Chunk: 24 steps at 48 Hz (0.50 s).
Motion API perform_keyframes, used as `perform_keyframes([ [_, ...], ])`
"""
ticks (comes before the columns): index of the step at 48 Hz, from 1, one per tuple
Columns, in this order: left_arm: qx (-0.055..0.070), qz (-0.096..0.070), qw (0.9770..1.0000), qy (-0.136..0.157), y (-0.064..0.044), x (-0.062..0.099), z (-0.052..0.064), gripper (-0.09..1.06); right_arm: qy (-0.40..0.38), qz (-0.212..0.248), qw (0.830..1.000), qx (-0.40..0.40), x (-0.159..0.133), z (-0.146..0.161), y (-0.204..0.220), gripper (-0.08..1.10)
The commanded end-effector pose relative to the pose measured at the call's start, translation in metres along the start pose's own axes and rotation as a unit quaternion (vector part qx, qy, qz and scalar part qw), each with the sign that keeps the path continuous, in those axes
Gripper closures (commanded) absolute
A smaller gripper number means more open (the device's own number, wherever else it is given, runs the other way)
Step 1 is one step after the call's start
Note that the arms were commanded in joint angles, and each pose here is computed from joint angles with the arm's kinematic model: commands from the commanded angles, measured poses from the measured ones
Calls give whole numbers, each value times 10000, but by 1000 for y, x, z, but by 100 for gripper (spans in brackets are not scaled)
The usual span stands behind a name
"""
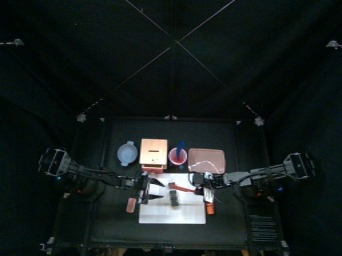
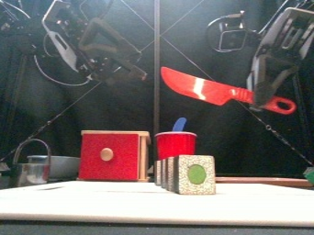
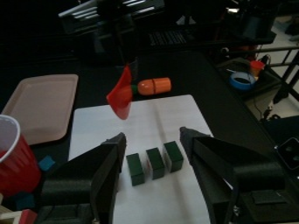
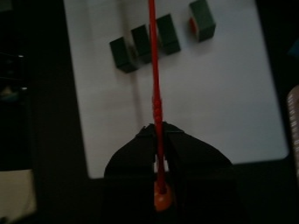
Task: Place sushi on board then cut the sushi with the knife then place the pieces on the plate
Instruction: Cut the sushi into 4 pieces
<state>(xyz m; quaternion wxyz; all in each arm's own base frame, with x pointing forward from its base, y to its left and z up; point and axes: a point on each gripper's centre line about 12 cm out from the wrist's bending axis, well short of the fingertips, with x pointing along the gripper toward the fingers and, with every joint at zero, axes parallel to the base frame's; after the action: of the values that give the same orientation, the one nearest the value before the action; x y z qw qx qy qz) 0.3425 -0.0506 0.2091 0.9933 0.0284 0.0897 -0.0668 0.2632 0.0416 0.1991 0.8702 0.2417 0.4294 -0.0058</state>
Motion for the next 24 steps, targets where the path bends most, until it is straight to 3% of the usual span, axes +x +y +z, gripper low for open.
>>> perform_keyframes([
  [1,210,9,9994,-262,1,4,10,10,94,379,9945,970,-4,-12,4,61],
  [7,478,-11,9986,-240,-1,12,7,10,386,542,9735,2189,2,-26,3,61],
  [14,714,-25,9973,-158,-3,19,2,10,645,425,9469,3120,11,-35,2,61],
  [24,860,-30,9962,-105,-3,25,-2,10,732,-44,9228,3783,28,-38,-5,59],
])
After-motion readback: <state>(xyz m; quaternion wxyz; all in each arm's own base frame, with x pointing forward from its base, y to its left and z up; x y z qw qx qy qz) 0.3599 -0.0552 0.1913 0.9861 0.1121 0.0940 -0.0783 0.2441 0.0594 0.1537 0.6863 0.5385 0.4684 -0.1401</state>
